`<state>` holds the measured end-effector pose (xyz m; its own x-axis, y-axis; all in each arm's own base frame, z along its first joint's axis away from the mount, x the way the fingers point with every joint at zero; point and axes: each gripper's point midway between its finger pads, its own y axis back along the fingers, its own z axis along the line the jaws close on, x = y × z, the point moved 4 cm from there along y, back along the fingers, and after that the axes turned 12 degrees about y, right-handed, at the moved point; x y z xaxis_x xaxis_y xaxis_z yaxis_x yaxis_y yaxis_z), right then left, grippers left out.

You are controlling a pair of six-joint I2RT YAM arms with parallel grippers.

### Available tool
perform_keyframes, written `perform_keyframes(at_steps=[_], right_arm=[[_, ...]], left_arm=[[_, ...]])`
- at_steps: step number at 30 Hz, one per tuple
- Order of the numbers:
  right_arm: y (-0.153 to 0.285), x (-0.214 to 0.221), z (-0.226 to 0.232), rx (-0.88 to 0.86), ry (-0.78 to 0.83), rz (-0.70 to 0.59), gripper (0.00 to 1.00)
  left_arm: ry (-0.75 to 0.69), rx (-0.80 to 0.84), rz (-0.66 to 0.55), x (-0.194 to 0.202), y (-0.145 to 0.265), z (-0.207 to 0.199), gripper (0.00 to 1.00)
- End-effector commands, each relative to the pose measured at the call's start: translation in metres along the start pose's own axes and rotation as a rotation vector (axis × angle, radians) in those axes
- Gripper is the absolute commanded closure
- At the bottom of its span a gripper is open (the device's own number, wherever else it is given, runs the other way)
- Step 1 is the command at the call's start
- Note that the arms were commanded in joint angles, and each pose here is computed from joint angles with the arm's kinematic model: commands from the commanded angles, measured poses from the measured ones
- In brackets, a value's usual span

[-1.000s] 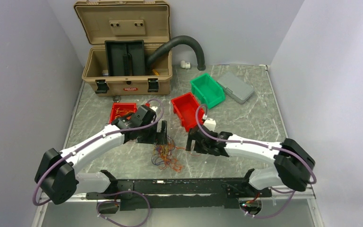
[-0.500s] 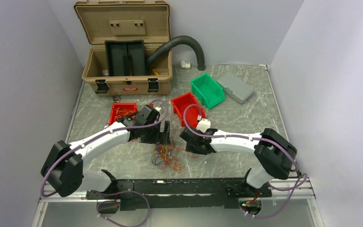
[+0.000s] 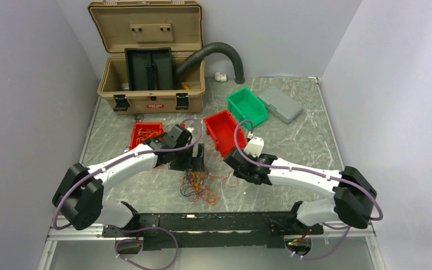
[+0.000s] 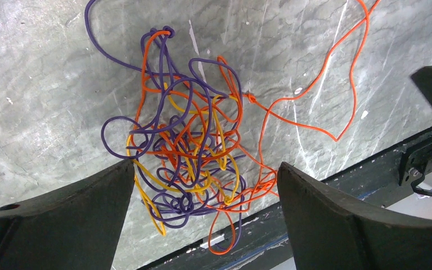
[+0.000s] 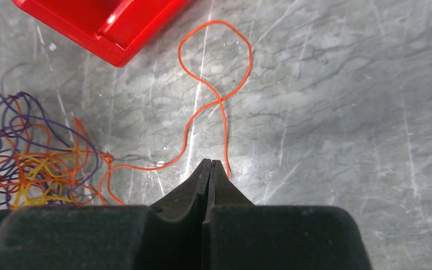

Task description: Untangle the cables

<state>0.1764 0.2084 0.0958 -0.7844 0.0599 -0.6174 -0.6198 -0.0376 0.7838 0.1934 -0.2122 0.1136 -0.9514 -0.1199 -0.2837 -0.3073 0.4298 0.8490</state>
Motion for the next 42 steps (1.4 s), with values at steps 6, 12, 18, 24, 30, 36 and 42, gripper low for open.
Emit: perform_keyframes(at_steps=[6, 12, 18, 24, 30, 36, 42], right_arm=[[0.026, -0.019, -0.01, -0.08, 0.006, -0.099, 0.76], [0.034, -0.011, 0.006, -0.256, -0.05, -0.074, 0.06], [0.028, 0.002, 0.031, -0.332, -0.111, 0.03, 0.01], [0.012, 0.013, 0.054, -0.391, -0.129, 0.083, 0.05], [-0.003, 0.013, 0.055, -0.324, -0.069, 0.079, 0.26], [-0.012, 0.017, 0.051, -0.274, -0.055, 0.087, 0.83], [-0.006, 0.001, 0.024, -0.149, -0.045, 0.029, 1.0]], left_arm=[[-0.015, 0.035, -0.005, -0.003, -0.001, -0.014, 0.01], [-0.016, 0.026, 0.007, 0.0, -0.006, -0.015, 0.01], [-0.011, 0.039, 0.015, 0.001, -0.01, -0.017, 0.09], [-0.011, 0.019, 0.009, -0.001, -0.011, -0.015, 0.31], [-0.016, 0.007, 0.004, -0.001, -0.011, -0.013, 0.5], [-0.027, -0.011, -0.018, -0.005, -0.006, -0.011, 0.7], [-0.043, -0.068, -0.075, -0.013, 0.009, -0.005, 0.97]])
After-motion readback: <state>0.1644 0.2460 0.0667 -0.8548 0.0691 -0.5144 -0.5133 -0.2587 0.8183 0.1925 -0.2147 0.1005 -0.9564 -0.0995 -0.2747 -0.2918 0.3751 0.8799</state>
